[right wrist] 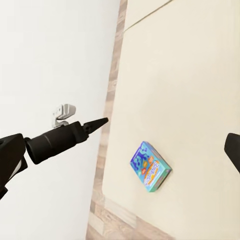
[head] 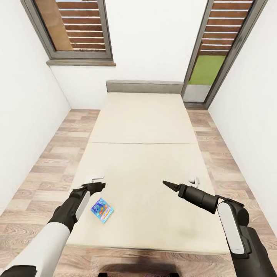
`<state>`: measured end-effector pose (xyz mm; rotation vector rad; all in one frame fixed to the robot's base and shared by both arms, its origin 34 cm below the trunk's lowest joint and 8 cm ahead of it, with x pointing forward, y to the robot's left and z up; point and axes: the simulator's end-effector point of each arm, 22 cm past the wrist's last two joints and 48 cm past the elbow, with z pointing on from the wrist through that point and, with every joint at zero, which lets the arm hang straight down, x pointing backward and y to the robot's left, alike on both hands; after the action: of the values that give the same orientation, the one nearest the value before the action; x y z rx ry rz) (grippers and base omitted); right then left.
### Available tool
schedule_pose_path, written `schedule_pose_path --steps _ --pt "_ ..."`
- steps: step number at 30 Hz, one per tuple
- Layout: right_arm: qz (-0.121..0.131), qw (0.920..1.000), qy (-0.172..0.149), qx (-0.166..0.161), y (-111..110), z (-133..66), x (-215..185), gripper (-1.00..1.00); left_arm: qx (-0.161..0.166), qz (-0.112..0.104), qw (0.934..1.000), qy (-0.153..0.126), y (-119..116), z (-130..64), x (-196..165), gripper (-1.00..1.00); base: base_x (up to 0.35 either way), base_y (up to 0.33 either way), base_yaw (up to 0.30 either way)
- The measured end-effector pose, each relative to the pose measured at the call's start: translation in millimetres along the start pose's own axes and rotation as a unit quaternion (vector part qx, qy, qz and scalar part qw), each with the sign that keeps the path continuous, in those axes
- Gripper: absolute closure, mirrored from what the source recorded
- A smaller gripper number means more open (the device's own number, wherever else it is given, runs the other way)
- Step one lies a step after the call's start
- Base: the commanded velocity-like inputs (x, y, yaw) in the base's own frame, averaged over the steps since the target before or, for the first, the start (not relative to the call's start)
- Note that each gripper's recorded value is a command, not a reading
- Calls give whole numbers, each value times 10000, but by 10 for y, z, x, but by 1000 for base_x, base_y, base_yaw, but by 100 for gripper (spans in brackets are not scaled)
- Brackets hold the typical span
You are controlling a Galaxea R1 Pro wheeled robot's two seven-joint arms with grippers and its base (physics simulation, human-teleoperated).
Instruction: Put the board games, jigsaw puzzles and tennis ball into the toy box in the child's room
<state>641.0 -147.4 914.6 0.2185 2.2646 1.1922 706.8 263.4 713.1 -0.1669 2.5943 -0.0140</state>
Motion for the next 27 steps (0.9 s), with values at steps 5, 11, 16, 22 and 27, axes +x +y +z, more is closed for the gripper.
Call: schedule_pose_path --steps 5,11,16,22,27 --pt "29 10000 23 16 -34 15 23 -100 -8 11 10000 -90 10 30 -12 -100 0 0 0" --pt "62 10000 50 36 -75 33 52 -100 8 -6 9997 -261 -11 63 -50 -100 0 0 0" --pt "91 9999 74 52 -109 48 76 -100 6 -5 9996 -268 -7 93 -24 -100 0 0 0" --pt "129 9998 102 67 -147 68 106 -100 -8 -2 9998 -222 8 131 37 -100 0 0 0" --pt "157 9998 127 85 -182 82 131 -100 -20 1 9998 -180 22 162 87 -100 0 0 0"
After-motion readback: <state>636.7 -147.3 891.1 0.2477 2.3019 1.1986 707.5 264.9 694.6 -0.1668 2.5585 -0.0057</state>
